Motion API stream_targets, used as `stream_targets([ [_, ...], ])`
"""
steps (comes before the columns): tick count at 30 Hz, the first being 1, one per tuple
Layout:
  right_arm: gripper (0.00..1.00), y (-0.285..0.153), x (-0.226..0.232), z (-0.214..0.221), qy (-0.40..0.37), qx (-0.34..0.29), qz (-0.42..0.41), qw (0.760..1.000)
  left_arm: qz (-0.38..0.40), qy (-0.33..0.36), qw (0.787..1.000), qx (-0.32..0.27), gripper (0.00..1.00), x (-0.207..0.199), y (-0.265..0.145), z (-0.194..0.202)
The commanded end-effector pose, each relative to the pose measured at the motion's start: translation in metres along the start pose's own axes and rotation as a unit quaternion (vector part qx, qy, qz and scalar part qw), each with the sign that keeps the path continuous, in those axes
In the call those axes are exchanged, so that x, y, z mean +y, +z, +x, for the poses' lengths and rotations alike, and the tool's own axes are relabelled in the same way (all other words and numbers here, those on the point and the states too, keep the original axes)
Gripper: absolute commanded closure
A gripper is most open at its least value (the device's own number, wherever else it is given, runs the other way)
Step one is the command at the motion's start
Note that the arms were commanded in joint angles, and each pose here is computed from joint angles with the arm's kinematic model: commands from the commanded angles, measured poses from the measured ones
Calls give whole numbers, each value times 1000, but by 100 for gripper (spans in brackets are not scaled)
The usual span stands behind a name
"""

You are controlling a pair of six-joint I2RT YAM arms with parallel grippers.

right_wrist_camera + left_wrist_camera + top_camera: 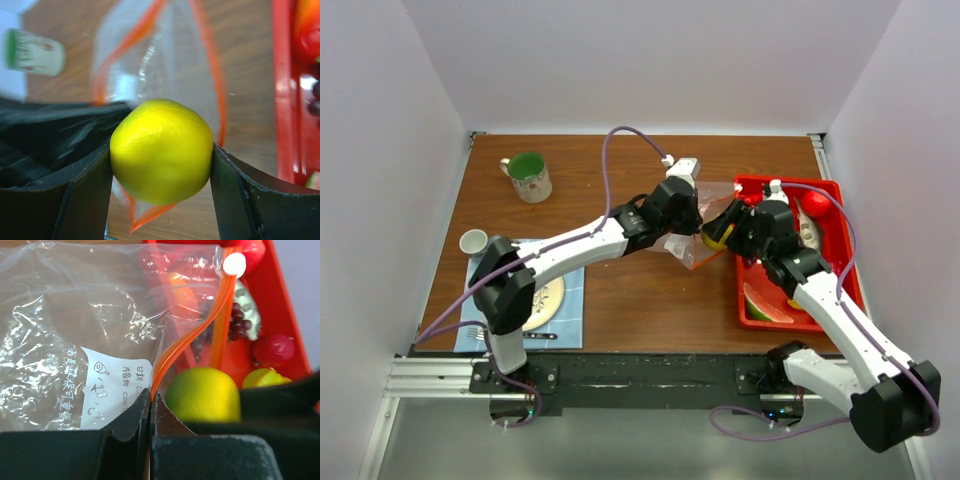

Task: Place the food in the zip-top bag and seal the zipper
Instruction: Place the fake fruit in the zipper food storage bag, then pick up the fake fruit from the bin.

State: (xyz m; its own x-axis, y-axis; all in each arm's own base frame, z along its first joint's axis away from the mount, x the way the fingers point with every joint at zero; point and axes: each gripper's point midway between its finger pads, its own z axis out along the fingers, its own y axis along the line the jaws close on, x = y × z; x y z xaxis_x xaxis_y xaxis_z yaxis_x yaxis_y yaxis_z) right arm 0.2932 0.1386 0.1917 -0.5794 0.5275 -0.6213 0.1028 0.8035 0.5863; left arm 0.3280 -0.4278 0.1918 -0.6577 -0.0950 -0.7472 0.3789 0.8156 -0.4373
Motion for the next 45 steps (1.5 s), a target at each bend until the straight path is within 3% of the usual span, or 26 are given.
stream_targets([
  [1,57,5,-3,-15,2,-29,26,999,80,-32,995,-49,100,-37,-42,-37],
  [3,36,4,-8,-18,-5,-29,42,999,89,-33,994,-45,100,-40,-46,-34],
  [6,22,0,-3,-24,-10,-36,39,999,108,-34,993,-44,100,-46,-54,-34],
  [12,12,-12,10,-29,-25,-35,29,999,115,-42,991,-49,100,-47,-56,-33],
  [22,11,-54,10,-54,-58,-63,62,994,89,-71,991,-65,100,-31,-44,-42],
  [26,6,-91,-26,-75,-64,-130,145,979,62,-91,991,-70,100,-5,-34,-45],
  [29,2,-97,-39,-81,-82,-141,178,970,48,-98,991,-76,100,10,-32,-48],
  [32,2,-72,-46,-88,-91,-118,202,968,56,-106,989,-85,100,13,-31,-55],
  [33,3,-53,-57,-87,-69,-83,199,974,57,-105,989,-85,100,13,-30,-55],
  [34,4,-41,-55,-98,-59,-92,176,978,56,-104,989,-86,100,12,-30,-58],
  [40,19,32,-96,-113,-14,-30,188,982,62,-103,990,-77,100,8,-27,-56],
  [45,28,73,-103,-115,-12,-5,187,982,75,-101,989,-72,100,1,-26,-58],
])
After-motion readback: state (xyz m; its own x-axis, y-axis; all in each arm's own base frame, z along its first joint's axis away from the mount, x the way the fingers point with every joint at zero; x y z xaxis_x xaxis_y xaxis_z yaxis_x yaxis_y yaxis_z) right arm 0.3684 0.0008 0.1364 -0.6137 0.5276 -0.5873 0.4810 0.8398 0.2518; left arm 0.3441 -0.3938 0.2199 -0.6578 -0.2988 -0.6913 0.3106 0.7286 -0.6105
